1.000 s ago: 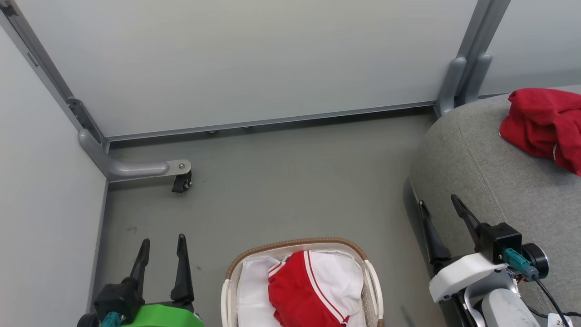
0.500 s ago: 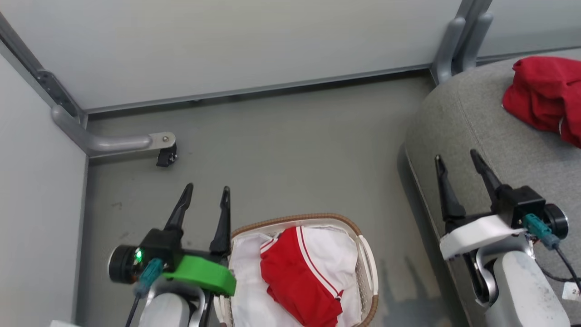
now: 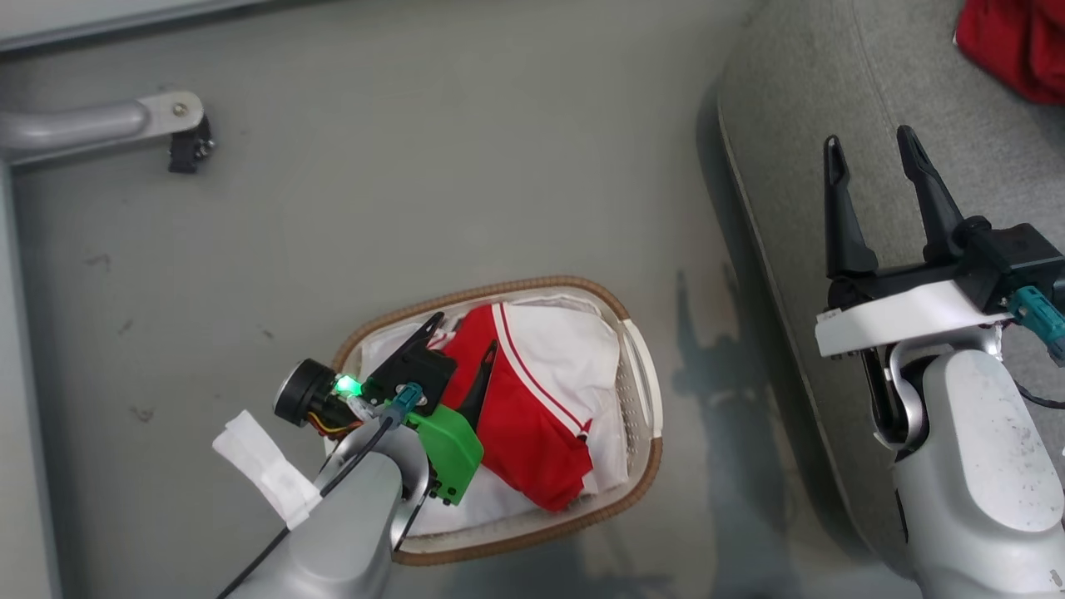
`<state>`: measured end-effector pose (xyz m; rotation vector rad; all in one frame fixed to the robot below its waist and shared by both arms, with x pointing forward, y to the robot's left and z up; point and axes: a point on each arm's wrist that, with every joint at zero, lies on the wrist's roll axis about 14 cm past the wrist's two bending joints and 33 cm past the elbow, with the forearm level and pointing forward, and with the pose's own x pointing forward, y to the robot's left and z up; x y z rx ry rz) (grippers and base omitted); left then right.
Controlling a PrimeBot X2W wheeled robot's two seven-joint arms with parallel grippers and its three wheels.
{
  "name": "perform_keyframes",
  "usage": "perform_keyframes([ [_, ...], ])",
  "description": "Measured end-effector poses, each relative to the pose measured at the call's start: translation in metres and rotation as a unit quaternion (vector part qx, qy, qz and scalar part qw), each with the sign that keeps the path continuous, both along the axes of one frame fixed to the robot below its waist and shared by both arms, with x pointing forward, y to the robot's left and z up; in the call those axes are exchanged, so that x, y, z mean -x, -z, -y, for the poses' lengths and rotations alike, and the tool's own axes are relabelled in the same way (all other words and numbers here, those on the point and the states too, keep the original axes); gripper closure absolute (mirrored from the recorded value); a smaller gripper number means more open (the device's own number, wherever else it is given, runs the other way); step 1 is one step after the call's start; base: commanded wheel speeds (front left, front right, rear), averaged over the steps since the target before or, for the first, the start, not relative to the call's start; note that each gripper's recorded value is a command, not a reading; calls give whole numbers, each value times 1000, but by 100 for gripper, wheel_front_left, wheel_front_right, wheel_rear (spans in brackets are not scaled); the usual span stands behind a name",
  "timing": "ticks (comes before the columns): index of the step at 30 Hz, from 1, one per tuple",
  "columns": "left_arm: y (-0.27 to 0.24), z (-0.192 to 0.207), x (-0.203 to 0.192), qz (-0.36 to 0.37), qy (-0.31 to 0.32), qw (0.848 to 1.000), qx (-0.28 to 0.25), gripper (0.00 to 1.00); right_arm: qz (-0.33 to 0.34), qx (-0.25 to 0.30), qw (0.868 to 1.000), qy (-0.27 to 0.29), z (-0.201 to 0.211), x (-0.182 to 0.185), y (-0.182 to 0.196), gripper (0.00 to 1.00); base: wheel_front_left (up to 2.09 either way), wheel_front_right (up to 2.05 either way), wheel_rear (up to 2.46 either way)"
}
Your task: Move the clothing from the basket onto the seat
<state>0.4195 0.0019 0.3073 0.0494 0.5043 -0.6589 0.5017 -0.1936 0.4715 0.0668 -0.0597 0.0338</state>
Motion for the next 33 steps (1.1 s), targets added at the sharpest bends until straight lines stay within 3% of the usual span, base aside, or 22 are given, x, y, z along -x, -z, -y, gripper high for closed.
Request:
perform_keyframes([
  [4,48,8,11,-65,40,997,-33,0,-21,-5,1000,7,7,-7,23,0,0,0,0],
  [12,126,17,41,-167,113,976,-88,0,-75,-12,997,14,16,-10,75,0,0,0,0],
  [30,223,17,77,-280,139,940,-139,0,-141,3,989,38,43,-2,133,0,0,0,0],
  [31,225,18,80,-288,137,938,-138,12,-143,3,989,40,45,-1,135,0,0,0,0],
  [32,226,18,82,-294,136,936,-138,50,-146,3,988,41,46,0,136,0,0,0,0],
  [33,227,19,85,-298,136,935,-137,66,-148,4,988,42,46,1,137,0,0,0,0],
])
